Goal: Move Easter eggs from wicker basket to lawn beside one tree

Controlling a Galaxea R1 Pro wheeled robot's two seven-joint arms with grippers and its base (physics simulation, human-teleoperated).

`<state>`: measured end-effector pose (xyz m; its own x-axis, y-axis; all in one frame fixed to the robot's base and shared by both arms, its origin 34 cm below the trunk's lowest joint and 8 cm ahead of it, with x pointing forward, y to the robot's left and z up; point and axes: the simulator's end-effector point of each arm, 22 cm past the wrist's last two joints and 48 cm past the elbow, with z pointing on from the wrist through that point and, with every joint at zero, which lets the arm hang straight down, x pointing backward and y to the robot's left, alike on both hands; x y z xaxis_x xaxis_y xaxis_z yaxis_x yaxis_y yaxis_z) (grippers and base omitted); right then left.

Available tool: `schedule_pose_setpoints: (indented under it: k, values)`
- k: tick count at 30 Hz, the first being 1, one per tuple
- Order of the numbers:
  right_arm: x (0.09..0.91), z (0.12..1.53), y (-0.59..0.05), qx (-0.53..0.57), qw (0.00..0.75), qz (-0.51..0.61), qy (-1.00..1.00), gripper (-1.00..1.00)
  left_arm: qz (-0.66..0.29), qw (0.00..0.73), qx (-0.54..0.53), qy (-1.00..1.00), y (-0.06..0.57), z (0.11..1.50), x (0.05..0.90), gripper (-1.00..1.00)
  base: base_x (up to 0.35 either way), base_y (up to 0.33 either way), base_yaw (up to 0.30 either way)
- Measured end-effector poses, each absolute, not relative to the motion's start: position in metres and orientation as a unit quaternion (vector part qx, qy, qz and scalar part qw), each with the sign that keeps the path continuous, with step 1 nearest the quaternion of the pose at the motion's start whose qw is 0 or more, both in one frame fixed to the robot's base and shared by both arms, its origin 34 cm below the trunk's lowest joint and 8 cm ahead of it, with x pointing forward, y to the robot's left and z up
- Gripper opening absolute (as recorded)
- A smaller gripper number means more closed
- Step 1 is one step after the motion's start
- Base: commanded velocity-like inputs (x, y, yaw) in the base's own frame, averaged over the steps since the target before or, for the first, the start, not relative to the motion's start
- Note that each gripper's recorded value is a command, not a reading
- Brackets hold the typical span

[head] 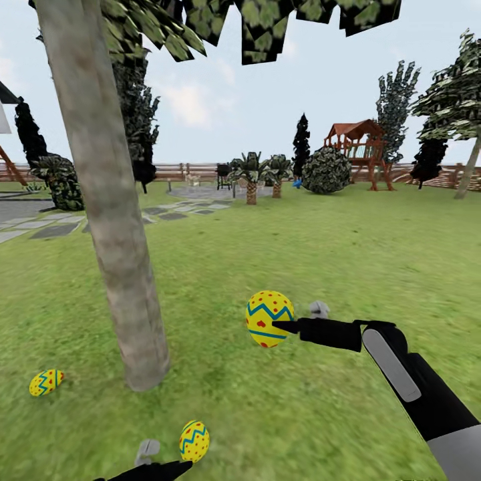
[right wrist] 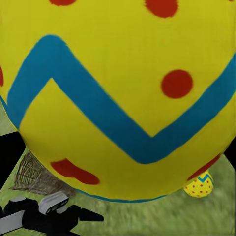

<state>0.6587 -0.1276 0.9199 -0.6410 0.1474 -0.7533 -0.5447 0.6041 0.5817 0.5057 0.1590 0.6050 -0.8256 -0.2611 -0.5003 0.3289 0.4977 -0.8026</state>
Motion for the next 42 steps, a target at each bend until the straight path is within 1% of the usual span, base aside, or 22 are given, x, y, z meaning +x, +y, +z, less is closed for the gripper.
schedule_pose_setpoints:
  k: [16,38,42]
  values:
    - [0.661,0.911,-0.124,-0.121,0.397,0.432,0.800,-1.00,-0.500,0.290,0.017,0.815,0.160,0.598,0.502,1.00,0.175,-0.309,-0.206]
    - [0.666,0.905,-0.127,-0.111,0.399,0.432,0.801,-1.00,-0.496,0.287,0.012,0.820,0.163,0.593,0.500,1.00,0.231,-0.272,-0.005]
    - [0.665,0.906,-0.126,-0.111,0.399,0.434,0.800,-1.00,-0.496,0.287,0.011,0.820,0.163,0.593,0.500,1.00,0.290,-0.167,0.000]
